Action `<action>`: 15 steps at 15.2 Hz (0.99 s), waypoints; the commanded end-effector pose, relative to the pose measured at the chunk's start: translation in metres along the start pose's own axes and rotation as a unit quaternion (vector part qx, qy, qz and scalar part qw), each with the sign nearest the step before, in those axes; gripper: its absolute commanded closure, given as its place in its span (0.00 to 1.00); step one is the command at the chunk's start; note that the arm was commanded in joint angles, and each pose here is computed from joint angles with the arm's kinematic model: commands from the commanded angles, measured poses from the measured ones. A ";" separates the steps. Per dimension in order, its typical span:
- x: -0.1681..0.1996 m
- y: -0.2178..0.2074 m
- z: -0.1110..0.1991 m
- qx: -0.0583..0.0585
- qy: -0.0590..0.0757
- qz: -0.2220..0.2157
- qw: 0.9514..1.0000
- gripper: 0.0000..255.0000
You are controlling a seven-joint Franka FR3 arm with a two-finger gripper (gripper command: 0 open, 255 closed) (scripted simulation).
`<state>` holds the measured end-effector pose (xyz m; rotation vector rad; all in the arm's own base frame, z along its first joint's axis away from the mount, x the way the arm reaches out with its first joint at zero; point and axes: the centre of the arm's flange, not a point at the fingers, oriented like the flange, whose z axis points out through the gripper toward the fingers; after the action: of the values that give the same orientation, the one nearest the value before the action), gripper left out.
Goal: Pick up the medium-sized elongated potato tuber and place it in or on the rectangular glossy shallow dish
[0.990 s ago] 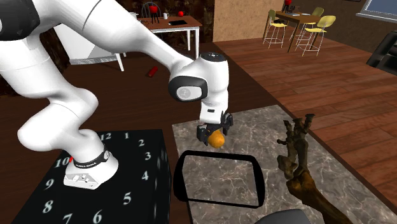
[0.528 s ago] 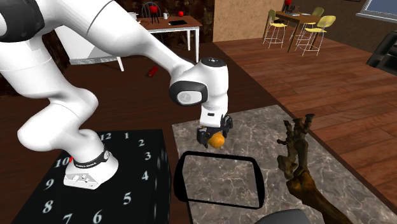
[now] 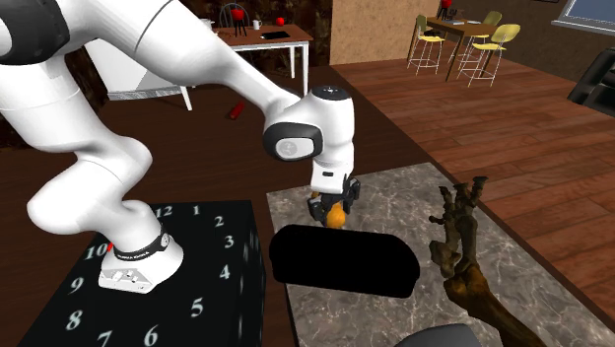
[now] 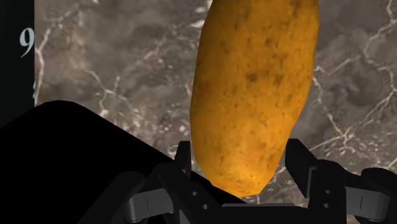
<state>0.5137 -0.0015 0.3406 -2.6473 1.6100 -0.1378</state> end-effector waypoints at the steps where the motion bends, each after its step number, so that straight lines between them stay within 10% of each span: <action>1: 0.003 0.003 0.005 -0.005 -0.002 0.003 1.000 1.00; 15: 0.006 0.000 -0.053 -0.005 -0.002 0.004 1.000 1.00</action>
<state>0.5102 -0.0063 0.3893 -2.6465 1.6231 -0.1257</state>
